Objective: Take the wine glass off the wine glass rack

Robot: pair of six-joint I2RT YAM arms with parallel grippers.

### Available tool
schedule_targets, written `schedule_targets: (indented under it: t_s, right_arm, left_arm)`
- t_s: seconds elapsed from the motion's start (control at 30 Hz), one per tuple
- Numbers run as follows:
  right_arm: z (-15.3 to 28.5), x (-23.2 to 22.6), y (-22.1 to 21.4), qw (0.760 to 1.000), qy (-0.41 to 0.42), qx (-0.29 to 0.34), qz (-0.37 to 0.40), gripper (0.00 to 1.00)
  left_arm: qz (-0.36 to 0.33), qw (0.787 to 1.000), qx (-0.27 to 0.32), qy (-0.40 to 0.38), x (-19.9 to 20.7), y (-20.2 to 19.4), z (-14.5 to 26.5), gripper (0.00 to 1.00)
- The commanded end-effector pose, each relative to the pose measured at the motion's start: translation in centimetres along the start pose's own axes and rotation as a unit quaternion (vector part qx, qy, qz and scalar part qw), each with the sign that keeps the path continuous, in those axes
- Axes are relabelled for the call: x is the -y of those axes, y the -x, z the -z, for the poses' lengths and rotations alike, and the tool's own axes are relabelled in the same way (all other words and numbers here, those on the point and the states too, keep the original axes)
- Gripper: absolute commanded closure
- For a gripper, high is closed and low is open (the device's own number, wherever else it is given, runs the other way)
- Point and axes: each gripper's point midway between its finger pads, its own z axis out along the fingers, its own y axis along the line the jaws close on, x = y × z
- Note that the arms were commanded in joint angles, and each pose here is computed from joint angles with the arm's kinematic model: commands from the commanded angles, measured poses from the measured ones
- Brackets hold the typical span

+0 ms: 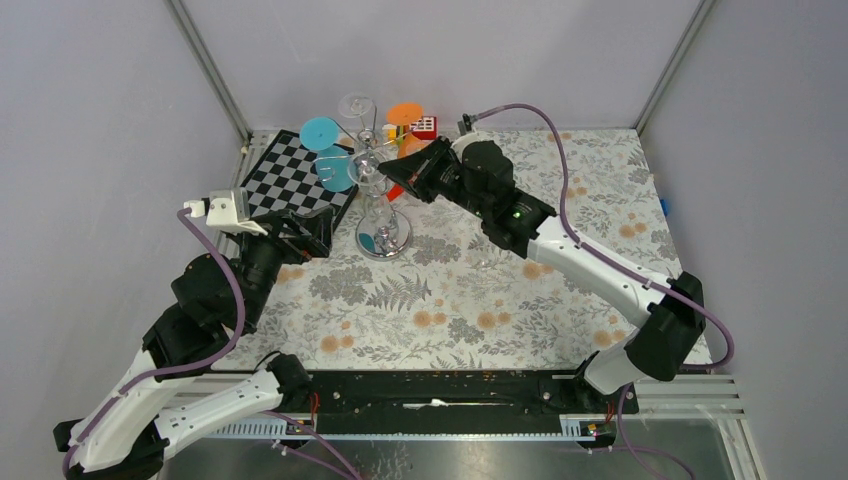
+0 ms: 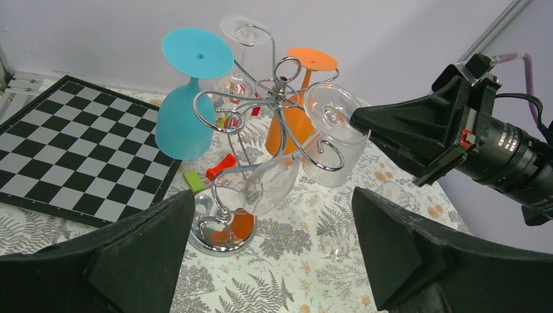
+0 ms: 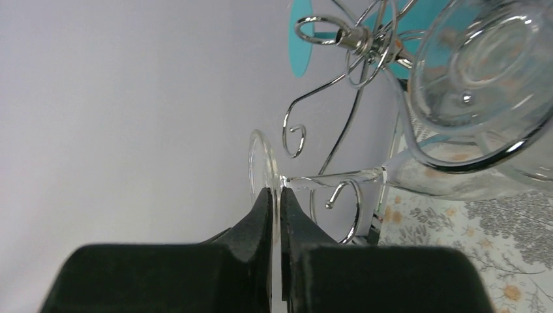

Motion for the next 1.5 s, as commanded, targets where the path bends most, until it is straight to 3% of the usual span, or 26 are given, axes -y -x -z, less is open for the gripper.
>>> schedule_targets:
  t_s: [0.0,0.4,0.77,1.17,1.33,1.47]
  right_arm:
    - [0.5,-1.4,2.3,0.998,-0.015,0.049,0.019,1.00]
    - [3.2,0.4,4.4,0.994,-0.048,0.094,-0.013,1.00]
    - [8.1,1.2,3.9,0.995,-0.035,0.090,-0.002,1.00]
    - [15.6,1.0,0.3,0.999,0.024,0.019,0.022,1.00]
    - [17.1,1.1,-0.6,0.999,0.042,0.002,0.012,1.00]
    - [17.9,1.1,-1.0,0.999,0.055,-0.003,0.002,1.00]
  left_arm:
    - [0.004,1.000,0.003,0.005,-0.1,0.0,-0.1,0.02]
    - [0.002,0.999,-0.025,-0.025,1.7,-1.0,-0.7,0.01]
    - [0.030,0.989,-0.119,-0.086,6.7,-3.2,-2.0,0.01]
    - [0.157,0.930,-0.223,-0.244,15.3,-4.7,-0.3,0.02]
    - [0.199,0.895,-0.258,-0.305,18.0,-5.2,0.6,0.16]
    - [0.221,0.881,-0.281,-0.311,18.6,-6.2,0.4,0.28]
